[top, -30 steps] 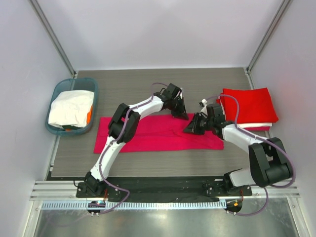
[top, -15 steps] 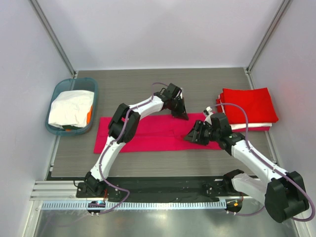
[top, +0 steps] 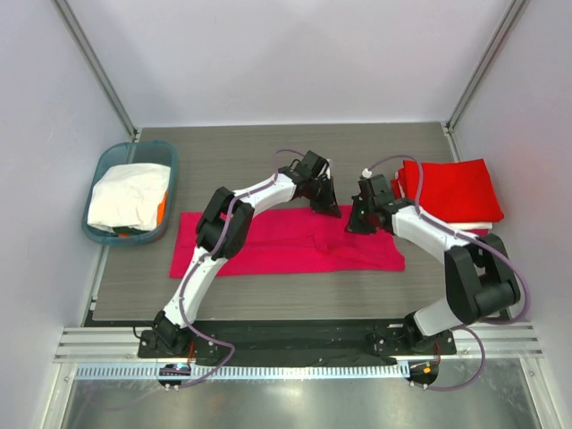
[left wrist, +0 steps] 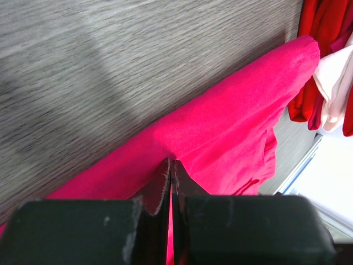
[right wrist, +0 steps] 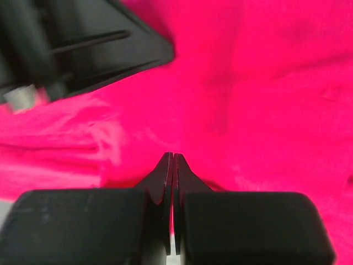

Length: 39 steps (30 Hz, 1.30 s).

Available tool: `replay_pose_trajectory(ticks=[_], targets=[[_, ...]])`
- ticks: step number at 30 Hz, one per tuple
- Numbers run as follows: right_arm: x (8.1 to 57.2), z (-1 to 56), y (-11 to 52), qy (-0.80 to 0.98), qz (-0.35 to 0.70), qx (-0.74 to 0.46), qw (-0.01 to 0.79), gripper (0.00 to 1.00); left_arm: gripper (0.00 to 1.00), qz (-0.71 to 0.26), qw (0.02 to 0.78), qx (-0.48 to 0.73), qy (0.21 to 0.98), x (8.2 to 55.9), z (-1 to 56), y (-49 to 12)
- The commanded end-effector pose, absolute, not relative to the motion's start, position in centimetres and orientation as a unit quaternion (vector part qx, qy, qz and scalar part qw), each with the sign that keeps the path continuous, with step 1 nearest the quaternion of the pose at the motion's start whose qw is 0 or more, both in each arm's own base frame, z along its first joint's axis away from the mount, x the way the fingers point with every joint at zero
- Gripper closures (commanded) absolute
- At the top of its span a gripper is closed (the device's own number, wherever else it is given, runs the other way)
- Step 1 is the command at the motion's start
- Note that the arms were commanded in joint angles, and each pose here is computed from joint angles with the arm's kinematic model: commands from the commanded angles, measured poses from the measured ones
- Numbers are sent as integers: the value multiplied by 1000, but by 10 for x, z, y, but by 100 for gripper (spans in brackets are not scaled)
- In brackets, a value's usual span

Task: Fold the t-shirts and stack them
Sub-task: Fold the tshirt

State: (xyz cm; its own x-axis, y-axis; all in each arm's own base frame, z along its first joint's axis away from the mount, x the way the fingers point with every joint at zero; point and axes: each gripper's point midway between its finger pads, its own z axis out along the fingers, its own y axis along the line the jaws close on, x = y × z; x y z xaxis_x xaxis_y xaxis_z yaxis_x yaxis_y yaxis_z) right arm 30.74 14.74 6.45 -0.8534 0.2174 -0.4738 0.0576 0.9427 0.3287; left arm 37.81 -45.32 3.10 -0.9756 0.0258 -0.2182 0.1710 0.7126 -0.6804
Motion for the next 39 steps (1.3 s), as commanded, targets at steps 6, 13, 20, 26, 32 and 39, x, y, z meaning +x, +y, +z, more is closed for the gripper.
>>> replay_pose_trajectory(ticks=[6,13,20,26,32,39], targets=[[305,40,145,961,122,58,241,99,100,-366,95,66,923,376,24,-453],[259,36,156,963,145,47,221,99,100,-358,99,66,926,378,23,-450],[201,58,169,950,215,64,217,99,100,-353,97,66,928,379,20,-451],[183,78,155,944,215,78,238,99,100,-352,102,68,928,380,23,-450],[219,90,126,942,113,108,296,99,100,-358,104,74,925,379,27,-451],[232,78,115,940,68,142,303,99,100,-394,135,91,904,380,52,-456]])
